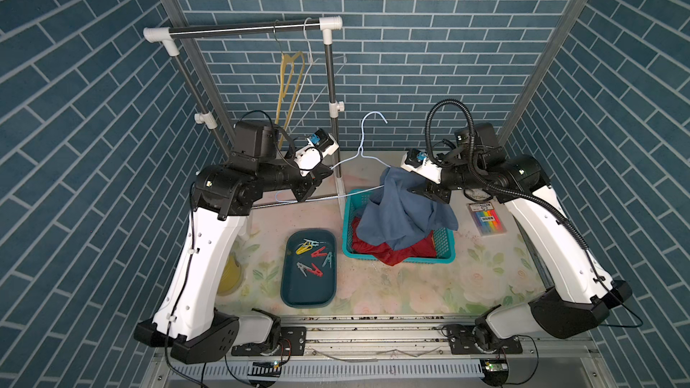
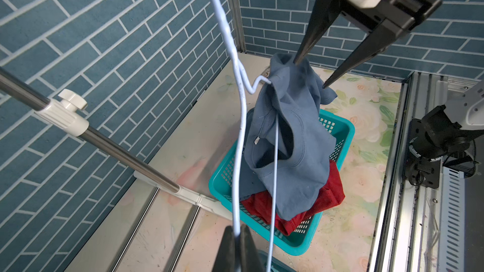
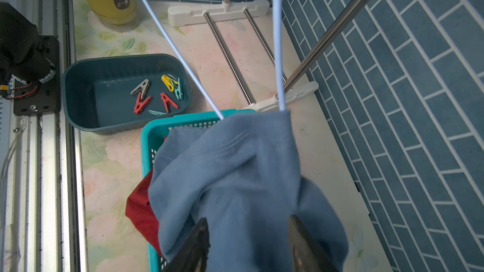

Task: Remove the clothespins securing t-shirts to the hanger
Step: Remove the T-shirt from the hanger.

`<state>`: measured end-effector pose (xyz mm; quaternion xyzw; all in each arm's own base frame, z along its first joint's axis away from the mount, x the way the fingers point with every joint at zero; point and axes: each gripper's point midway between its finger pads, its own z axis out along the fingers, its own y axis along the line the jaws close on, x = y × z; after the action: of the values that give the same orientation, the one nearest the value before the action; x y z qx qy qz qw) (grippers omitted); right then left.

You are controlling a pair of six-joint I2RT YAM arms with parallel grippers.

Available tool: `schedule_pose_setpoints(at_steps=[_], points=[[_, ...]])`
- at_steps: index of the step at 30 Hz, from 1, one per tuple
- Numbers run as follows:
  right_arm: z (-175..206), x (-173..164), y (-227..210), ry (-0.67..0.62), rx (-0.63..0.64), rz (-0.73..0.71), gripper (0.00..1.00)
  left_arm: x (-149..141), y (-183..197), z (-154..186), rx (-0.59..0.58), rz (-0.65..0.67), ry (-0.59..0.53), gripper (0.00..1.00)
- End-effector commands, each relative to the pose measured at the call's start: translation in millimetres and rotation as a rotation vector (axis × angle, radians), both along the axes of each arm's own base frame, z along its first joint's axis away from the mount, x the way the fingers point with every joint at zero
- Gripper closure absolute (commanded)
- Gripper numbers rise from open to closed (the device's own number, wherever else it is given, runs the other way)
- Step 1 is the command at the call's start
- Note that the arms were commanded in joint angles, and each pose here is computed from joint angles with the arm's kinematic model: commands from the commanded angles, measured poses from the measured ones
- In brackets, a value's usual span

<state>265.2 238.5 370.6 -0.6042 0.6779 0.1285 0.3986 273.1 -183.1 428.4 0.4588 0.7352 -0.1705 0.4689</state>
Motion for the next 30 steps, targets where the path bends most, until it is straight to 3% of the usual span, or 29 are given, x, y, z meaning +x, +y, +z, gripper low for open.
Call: schedule_pose_setpoints(at_steps=[1, 6, 10, 19, 26, 30], points=[[-18, -18, -19, 0.108, -0.051, -0.065, 0.49, 2, 4, -9, 0.025, 0.025, 0.031, 1.0], [-27, -30, -31, 0.11, -0.052, -0.088, 0.48, 4, 7, -15, 0.054, 0.031, 0.04, 1.0], [-21, -35, -38, 0.085, -0.042, -0.106, 0.48, 9, 13, -37, 0.131, 0.061, 0.114, 1.0], [-16, -12, -62, -0.077, -0.098, -0.227, 0.48, -4, 14, -79, 0.307, 0.046, 0.262, 1.0], [-19, -11, -60, -0.068, -0.09, -0.228, 0.48, -21, 22, -63, 0.329, 0.043, 0.278, 1.0], [-17, -13, -56, -0.061, -0.064, -0.218, 0.48, -30, 37, -44, 0.338, 0.087, 0.19, 1.0]])
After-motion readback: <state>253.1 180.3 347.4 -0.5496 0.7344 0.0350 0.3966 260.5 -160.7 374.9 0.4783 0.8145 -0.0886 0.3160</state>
